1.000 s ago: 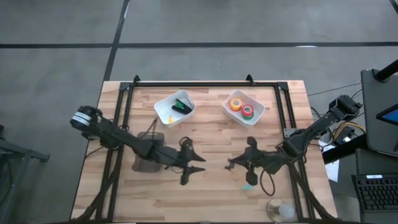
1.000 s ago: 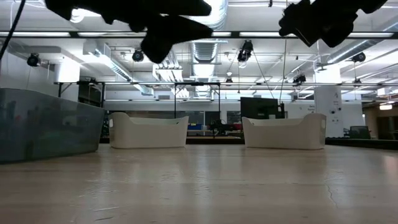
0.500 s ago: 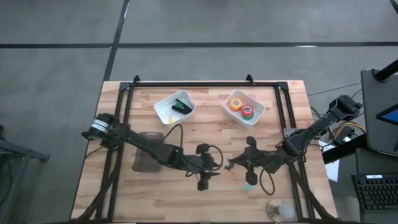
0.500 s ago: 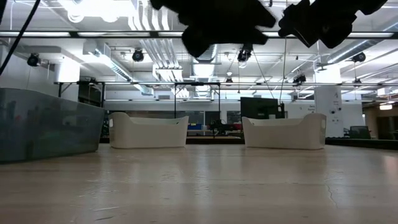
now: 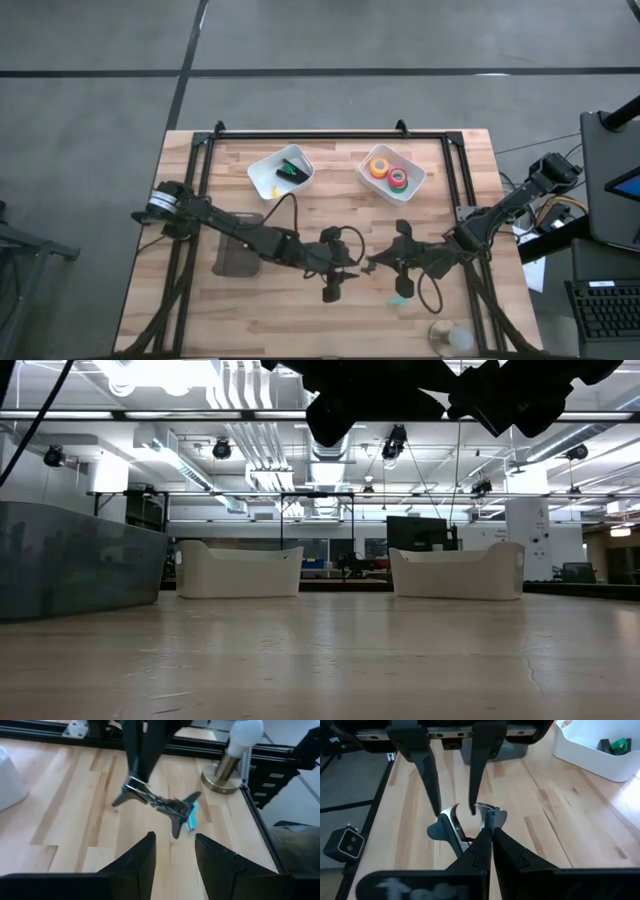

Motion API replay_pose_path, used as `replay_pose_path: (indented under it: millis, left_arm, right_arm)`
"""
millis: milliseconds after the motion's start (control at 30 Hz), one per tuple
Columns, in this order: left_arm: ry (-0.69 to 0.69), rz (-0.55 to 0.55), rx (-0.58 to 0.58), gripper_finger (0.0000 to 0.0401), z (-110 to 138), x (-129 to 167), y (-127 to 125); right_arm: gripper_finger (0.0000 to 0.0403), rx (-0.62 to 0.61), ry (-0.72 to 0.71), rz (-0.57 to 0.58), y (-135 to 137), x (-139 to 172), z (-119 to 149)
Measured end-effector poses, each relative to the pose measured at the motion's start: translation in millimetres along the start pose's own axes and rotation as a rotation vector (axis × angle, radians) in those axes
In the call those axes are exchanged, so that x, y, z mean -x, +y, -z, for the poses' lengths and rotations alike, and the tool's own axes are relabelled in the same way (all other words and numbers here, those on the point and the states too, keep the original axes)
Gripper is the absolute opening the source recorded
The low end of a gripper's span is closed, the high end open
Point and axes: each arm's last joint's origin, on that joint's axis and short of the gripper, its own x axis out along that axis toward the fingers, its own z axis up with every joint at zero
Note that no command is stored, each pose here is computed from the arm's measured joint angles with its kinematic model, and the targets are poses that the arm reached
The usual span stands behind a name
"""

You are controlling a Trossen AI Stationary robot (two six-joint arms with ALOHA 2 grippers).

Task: Pick and place Stapler, Stapler remover, tape
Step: Put the black staple remover into the black bin

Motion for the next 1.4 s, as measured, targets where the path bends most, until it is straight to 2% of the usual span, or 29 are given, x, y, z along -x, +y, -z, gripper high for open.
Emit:
replay_pose_path:
  millis: [567,900,1167,1400]
  left_arm:
    - [0.014,-0.007,0.013,0.0133,4,-7,5]
    - [0.021,-0.005,0.012,0.0082,6,-8,5]
    - [0.026,0.018,-0.004,0.0011,6,-8,4]
    - [0.03,0.032,-0.032,0.0011,6,-8,4]
  right_arm:
    - [0.0008,0.006,-0.001,0.003,6,-11,1]
    - [0.0008,-0.002,-0.009,0.003,8,-11,-3]
    - [0.0008,-0.01,0.001,0.003,8,-11,-1]
    - [0.0009,-0.02,0.016,0.013,7,-11,0]
